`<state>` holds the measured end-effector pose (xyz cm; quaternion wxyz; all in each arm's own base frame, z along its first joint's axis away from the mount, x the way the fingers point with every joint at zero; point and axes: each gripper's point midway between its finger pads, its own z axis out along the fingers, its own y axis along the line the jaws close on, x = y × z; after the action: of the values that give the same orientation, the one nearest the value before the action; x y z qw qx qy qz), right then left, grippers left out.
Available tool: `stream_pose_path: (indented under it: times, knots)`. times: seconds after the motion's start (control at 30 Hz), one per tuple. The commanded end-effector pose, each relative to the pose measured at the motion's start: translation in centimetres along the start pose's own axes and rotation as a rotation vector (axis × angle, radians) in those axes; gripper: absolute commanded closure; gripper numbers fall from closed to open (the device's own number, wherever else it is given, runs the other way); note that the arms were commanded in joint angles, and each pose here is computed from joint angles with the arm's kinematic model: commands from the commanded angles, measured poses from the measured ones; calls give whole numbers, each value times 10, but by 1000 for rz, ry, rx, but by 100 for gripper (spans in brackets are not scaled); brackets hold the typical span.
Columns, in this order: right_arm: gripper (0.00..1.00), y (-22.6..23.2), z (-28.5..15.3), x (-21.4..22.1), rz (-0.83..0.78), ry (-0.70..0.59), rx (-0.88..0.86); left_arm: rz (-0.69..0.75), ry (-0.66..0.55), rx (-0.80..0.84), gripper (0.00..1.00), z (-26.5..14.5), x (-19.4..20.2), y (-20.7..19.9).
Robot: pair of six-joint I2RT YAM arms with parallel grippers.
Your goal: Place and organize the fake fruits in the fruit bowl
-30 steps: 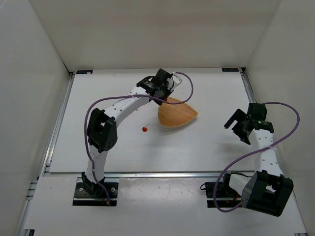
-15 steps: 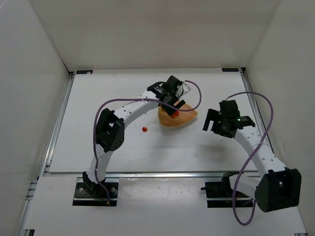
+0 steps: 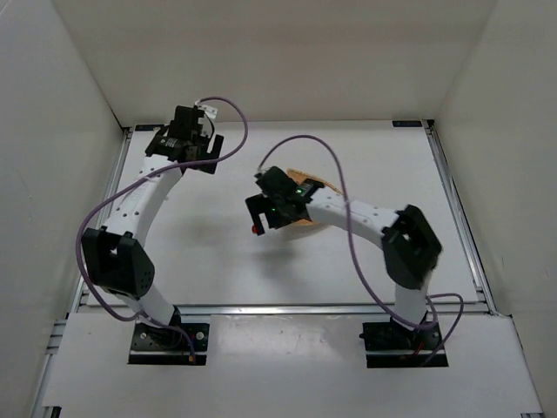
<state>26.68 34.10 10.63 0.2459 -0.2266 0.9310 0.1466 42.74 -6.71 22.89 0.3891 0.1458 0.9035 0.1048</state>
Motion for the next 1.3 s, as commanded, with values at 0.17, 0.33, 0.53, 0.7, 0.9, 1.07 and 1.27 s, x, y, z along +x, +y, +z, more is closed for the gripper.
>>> stream_pose_path:
  times: [0.17, 0.33, 0.53, 0.7, 0.9, 1.07, 1.27]
  knots:
    - [8, 33, 62, -16, 45, 138, 20, -87, 75, 28, 1, -11, 51, 14]
    - [10, 32, 81, -9, 75, 172, 40, -120, 78, 39, 1, -11, 55, 20]
    - [21, 30, 99, -5, 81, 190, 65, -118, 89, 50, 1, -5, 55, 17]
    - [35, 32, 113, -4, 81, 207, 62, -118, 88, 50, 1, -5, 55, 17]
    - [56, 39, 111, -7, 65, 197, 51, -123, 100, 45, 1, -2, 58, 19]
    - [84, 40, 105, -8, 57, 199, 39, -121, 109, 47, 1, -1, 62, 18]
    - [88, 65, 40, -48, 18, 74, -57, -127, 112, 32, 1, 0, 63, 23]
